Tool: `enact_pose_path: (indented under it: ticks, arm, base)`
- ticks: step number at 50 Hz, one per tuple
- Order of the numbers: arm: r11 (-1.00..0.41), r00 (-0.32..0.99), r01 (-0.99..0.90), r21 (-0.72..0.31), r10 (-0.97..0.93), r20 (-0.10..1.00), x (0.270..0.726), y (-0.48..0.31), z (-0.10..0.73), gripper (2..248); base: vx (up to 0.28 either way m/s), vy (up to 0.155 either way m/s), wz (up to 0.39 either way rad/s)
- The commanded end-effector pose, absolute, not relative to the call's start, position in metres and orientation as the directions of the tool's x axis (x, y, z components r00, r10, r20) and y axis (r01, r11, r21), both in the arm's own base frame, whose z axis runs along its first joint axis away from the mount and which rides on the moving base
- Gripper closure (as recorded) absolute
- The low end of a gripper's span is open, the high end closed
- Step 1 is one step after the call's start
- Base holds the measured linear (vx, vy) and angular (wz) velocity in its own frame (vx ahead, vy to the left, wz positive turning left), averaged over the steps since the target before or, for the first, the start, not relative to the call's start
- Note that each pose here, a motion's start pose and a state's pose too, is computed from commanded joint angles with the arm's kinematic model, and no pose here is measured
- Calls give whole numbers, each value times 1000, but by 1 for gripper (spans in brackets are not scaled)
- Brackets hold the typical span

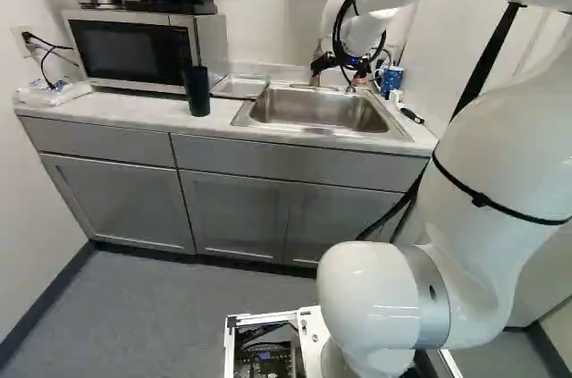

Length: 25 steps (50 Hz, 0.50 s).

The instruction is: Rinse the cup and place it in the tray

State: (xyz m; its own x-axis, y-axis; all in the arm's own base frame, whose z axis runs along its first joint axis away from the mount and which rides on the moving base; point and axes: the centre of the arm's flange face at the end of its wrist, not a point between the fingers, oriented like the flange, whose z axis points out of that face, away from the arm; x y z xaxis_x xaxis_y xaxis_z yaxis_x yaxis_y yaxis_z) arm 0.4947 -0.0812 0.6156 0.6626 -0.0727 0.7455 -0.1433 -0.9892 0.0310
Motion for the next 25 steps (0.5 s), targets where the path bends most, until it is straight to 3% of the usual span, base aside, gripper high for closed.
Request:
enact_pose_path:
  ticks: [11, 25]
  arm:
    - [-990, 739, -132, 51, -64, 671, 488, -81, 609, 3]
    - [-990, 739, -132, 51, -64, 671, 488, -81, 609, 3]
  base:
    - [0, 0, 0]
    - [0, 0, 0]
